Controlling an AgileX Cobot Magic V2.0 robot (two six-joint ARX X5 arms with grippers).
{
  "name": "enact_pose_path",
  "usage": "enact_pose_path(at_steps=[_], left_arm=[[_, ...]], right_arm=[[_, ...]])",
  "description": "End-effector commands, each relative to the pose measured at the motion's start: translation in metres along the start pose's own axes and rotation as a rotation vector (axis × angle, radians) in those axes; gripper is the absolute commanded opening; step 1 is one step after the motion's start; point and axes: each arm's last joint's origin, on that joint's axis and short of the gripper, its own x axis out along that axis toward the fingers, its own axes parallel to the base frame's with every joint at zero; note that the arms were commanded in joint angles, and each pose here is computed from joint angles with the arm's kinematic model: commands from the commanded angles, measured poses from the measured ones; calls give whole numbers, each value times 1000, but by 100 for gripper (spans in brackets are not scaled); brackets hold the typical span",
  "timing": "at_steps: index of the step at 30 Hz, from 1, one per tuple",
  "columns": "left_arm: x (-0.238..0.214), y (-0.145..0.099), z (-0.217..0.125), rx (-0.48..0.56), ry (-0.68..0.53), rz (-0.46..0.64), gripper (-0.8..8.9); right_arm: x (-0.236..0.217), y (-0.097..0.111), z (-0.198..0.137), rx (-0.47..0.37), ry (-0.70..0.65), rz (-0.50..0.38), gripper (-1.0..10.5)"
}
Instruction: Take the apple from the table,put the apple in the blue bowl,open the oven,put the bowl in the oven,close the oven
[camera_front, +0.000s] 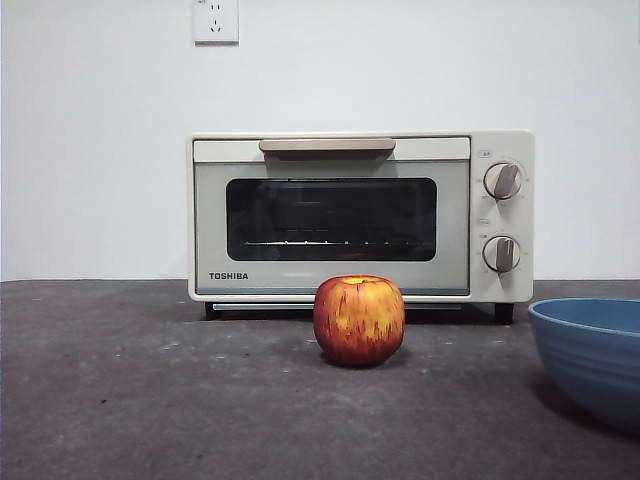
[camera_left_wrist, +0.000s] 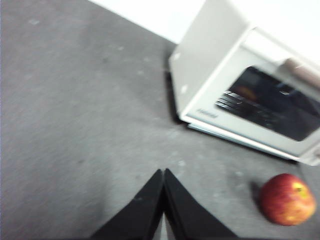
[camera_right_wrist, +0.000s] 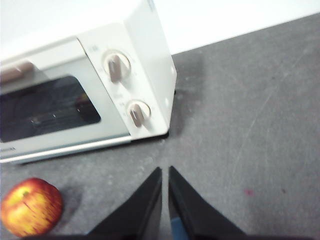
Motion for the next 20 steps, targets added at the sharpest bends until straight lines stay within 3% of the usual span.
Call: enact_pose_path(at_steps=[1, 12, 20], left_arm=[[1, -8, 17, 10, 27, -35, 7], [8, -45, 75, 130, 276, -165, 7], [9, -68, 86, 215, 428, -262, 7]], right_arm=[[-3, 7, 17, -8, 15, 19, 4], [1, 41, 87, -159, 255, 173, 4], [6, 68, 120, -307, 512, 303, 4]])
